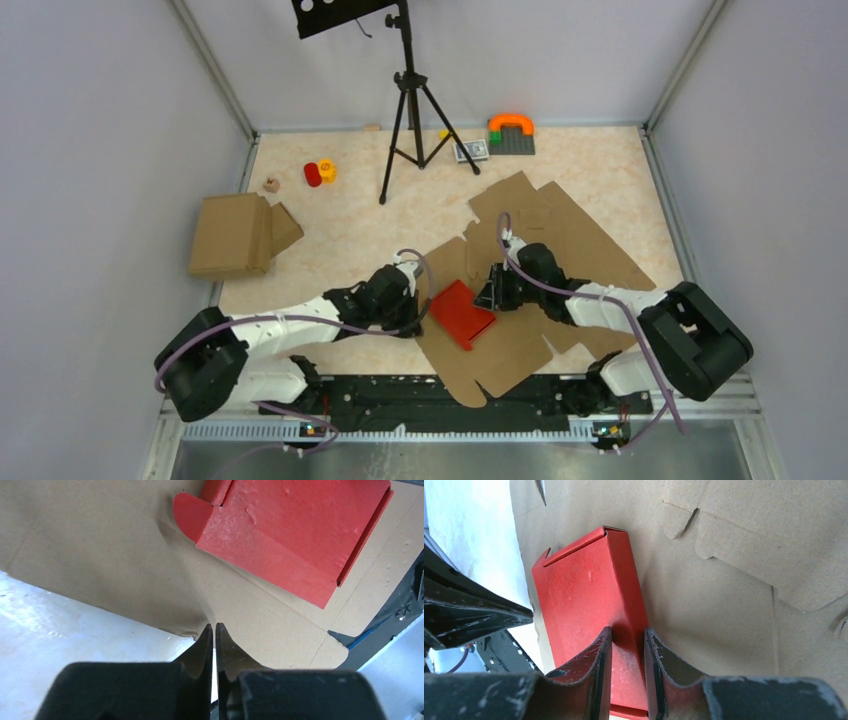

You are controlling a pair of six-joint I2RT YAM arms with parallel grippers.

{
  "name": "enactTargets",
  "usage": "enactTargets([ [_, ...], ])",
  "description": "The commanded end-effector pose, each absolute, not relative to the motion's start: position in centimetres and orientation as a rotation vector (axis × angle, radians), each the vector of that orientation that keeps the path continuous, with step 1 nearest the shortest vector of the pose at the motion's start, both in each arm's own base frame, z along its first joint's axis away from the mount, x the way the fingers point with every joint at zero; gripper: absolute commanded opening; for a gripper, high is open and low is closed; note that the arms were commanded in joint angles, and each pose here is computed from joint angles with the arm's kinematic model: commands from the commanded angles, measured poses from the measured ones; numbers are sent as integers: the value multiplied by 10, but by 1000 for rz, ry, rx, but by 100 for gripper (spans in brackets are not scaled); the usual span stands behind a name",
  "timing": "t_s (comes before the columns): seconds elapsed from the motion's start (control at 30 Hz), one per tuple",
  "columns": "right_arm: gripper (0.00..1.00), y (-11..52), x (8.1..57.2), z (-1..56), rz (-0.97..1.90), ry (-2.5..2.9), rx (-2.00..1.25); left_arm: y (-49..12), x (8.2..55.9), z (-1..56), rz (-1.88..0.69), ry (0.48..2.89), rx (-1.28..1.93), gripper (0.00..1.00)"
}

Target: Fold the paper box

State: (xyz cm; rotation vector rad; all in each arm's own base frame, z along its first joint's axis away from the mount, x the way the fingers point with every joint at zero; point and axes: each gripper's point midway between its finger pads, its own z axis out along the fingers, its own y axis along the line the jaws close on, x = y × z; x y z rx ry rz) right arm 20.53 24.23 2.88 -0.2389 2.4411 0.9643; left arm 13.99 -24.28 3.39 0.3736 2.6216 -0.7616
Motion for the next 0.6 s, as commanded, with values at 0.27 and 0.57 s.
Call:
enactTargets([
  [0.27, 0, 229, 186, 5, 907, 2575, -205, -301, 179, 46, -937, 2478, 333, 1],
  [0.57, 0, 231, 184, 12, 967, 2565, -182, -329, 196, 51, -973, 2436, 431, 2],
])
